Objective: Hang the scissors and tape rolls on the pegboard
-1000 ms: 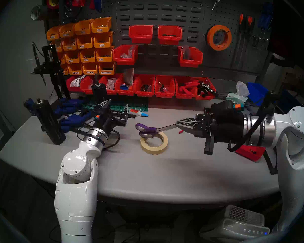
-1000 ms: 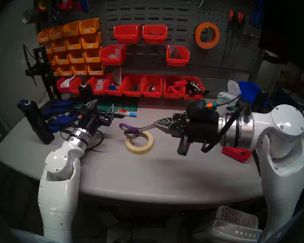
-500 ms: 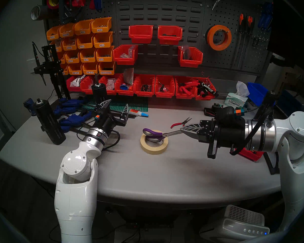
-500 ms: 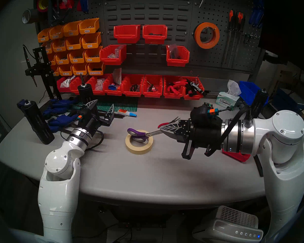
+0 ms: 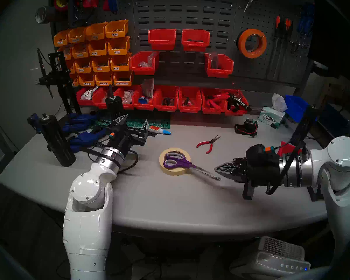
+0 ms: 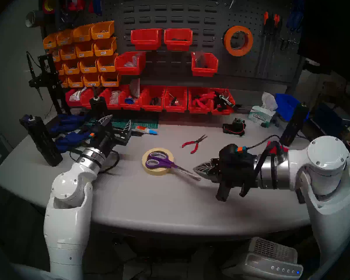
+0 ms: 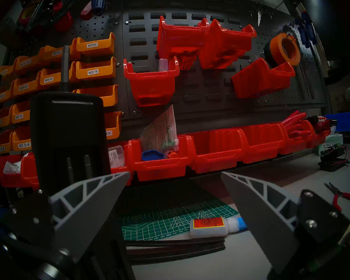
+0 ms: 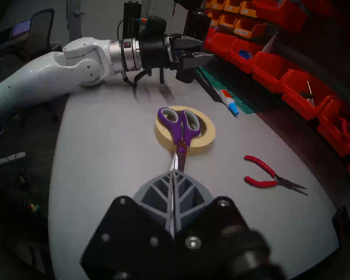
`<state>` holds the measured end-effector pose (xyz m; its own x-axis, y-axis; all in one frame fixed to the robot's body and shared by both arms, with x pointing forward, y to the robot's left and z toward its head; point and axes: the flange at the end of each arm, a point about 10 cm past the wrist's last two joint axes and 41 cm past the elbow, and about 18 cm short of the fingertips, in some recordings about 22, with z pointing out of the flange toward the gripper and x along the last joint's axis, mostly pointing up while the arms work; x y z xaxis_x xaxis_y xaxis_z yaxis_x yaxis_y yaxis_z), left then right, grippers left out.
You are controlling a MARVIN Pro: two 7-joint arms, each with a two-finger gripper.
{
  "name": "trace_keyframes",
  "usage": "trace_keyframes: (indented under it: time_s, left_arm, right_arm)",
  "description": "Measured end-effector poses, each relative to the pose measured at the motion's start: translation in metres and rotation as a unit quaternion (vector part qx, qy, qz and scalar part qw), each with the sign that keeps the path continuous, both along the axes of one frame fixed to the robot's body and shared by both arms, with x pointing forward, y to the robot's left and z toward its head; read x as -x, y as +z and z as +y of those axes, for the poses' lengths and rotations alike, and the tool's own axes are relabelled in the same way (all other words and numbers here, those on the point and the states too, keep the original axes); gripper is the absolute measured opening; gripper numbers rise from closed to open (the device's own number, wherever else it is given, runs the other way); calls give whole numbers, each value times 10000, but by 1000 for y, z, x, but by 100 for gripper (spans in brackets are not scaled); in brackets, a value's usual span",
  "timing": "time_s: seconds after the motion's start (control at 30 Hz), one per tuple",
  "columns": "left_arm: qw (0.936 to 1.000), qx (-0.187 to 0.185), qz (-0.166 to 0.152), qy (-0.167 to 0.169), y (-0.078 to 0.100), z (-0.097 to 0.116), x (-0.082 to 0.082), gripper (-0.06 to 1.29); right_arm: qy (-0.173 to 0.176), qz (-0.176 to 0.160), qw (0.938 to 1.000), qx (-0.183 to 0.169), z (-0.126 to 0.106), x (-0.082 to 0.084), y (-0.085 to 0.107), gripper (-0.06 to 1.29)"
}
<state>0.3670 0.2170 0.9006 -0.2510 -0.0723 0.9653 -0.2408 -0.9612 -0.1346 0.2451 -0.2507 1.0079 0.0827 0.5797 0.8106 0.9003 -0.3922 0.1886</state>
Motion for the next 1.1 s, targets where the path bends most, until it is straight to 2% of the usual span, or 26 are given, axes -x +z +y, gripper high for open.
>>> trace_keyframes:
  time_s: [0.2, 0.33, 0.8, 0.87, 1.1]
  left_arm:
    - [10000, 0, 0, 0, 0, 0, 0, 123]
    - [10000, 0, 0, 0, 0, 0, 0, 123]
    - [10000, 0, 0, 0, 0, 0, 0, 123]
    - [10000, 0, 0, 0, 0, 0, 0, 123]
    - [10000, 0, 0, 0, 0, 0, 0, 123]
  right_arm:
    - [19, 148, 9995, 291, -6, 5, -9, -4]
    - [69, 219, 9991, 348, -6, 7, -14, -4]
    - [567, 376, 9977, -22, 19, 10, -19, -2]
    - [596, 370, 9975, -37, 23, 9, -20, 15]
    - [560, 298, 9980, 38, 35, 2, -22, 50]
